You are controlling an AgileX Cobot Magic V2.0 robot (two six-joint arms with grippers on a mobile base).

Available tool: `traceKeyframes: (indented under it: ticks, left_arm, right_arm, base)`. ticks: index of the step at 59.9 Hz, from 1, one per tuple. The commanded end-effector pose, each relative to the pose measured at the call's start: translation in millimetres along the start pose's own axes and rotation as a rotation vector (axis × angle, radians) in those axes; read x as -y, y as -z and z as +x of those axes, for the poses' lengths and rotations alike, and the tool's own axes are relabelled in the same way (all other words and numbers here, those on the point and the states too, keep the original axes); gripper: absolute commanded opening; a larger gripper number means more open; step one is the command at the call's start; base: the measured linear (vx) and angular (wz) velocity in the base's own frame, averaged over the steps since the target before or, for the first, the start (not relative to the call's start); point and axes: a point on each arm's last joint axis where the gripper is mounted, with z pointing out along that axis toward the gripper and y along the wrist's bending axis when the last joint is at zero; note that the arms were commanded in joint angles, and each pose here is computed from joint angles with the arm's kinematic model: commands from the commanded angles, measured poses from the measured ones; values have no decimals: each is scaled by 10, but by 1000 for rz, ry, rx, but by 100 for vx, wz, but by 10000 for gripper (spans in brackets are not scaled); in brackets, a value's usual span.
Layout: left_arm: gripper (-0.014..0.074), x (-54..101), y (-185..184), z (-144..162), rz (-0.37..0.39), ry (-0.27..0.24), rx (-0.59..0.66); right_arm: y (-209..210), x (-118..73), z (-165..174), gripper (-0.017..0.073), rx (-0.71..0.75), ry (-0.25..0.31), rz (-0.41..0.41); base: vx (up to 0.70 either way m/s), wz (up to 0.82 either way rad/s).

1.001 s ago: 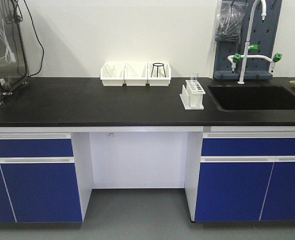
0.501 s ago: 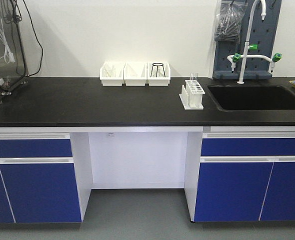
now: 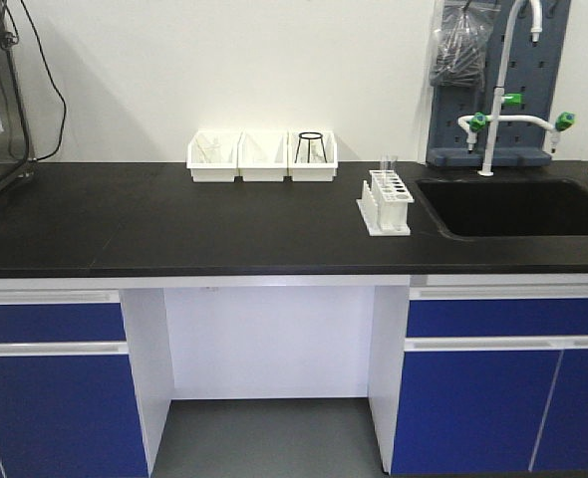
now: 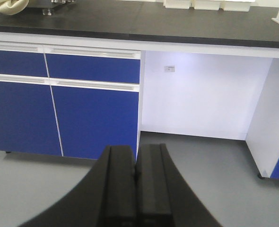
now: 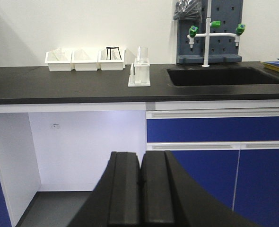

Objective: Flip and reinsert test tube from rack
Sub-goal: 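Drive the base toward the white test-tube rack on the bench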

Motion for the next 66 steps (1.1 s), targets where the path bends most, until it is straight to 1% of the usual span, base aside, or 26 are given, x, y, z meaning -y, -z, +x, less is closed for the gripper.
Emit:
traceKeyframes:
  ticks: [1, 66]
  left_arm:
    - [-6, 15, 4, -74, 19, 3, 87]
    - [-6, 15, 4, -74, 19, 3, 87]
  right_arm:
    - [8, -4, -76, -12, 88, 10, -3]
    - [8, -4, -76, -12, 88, 10, -3]
  base:
    - [38, 7]
    - [47, -1]
